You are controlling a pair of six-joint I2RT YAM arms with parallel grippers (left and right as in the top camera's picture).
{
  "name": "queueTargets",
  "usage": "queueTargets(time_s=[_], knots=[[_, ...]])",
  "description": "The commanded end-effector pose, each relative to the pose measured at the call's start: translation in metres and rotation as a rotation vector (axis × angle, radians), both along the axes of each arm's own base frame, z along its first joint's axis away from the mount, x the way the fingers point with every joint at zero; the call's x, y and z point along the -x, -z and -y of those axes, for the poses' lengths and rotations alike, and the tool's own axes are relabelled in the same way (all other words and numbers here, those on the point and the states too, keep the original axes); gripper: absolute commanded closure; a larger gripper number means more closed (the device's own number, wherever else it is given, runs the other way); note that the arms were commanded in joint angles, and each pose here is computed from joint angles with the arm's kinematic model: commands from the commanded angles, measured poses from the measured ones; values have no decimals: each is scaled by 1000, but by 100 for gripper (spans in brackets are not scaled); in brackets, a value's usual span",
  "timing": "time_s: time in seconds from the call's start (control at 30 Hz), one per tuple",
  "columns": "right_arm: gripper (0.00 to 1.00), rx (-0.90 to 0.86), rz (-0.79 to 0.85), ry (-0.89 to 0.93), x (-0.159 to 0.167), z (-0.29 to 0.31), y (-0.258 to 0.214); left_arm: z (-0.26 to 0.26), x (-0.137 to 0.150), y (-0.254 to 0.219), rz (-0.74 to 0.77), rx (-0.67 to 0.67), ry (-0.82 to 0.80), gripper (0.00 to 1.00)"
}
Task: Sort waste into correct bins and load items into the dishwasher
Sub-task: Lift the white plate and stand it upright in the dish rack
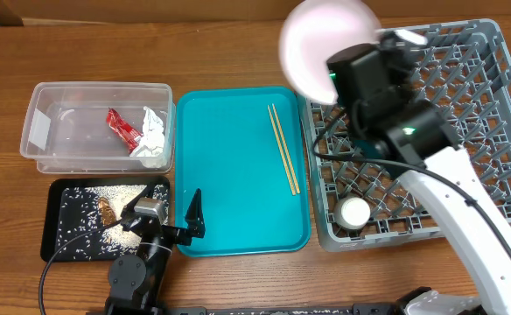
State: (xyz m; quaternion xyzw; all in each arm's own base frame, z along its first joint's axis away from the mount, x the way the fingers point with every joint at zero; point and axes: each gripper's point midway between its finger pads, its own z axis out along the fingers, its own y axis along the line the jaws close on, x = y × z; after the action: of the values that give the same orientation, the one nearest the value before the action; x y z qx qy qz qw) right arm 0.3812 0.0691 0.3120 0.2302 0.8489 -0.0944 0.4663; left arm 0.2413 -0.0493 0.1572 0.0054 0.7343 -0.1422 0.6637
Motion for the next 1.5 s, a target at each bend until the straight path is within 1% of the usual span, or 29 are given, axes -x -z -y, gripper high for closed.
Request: queueTargets(time_s=[0.0, 0.17, 0.3, 0.43, 0.67, 0.77, 0.97, 1.13, 1.2, 1.27, 1.37, 1.4, 1.43, 1.47], knots=[[96, 219, 0, 187, -5, 47, 1, -3, 0, 1, 9, -19, -14, 0], [96, 345, -58, 260, -20, 60, 27, -3, -1, 1, 9, -19, -15, 0], [96, 452, -142, 200, -38, 51, 49, -3, -1, 1, 9, -19, -15, 0], [96, 481, -192, 189, -46, 47, 73, -3, -1, 1, 9, -19, -15, 0], [96, 463, -218, 158, -49, 41, 84, -3, -1, 1, 9, -19, -15, 0], [96, 441, -248, 121, -47, 34, 91, -3, 0, 1, 9, -19, -14, 0], [96, 462, -279, 62, -39, 15, 96, -3, -1, 1, 9, -19, -15, 0], [95, 480, -254, 42, -38, 2, 92, -3, 0, 1, 9, -19, -14, 0], [93, 475, -240, 45, -40, 1, 90, -3, -1, 1, 9, -19, -15, 0], [84, 464, -226, 47, -42, -1, 90, -3, -1, 1, 9, -19, -15, 0], [82, 424, -223, 27, -45, -6, 93, -3, 0, 1, 9, -19, -14, 0], [82, 405, -223, 15, -46, -9, 96, -3, -1, 1, 9, -19, -15, 0], [85, 391, -225, 6, -47, -11, 97, -3, 0, 1, 9, -19, -14, 0], [92, 376, -227, -4, -48, -14, 99, -3, -1, 1, 9, -19, -15, 0]])
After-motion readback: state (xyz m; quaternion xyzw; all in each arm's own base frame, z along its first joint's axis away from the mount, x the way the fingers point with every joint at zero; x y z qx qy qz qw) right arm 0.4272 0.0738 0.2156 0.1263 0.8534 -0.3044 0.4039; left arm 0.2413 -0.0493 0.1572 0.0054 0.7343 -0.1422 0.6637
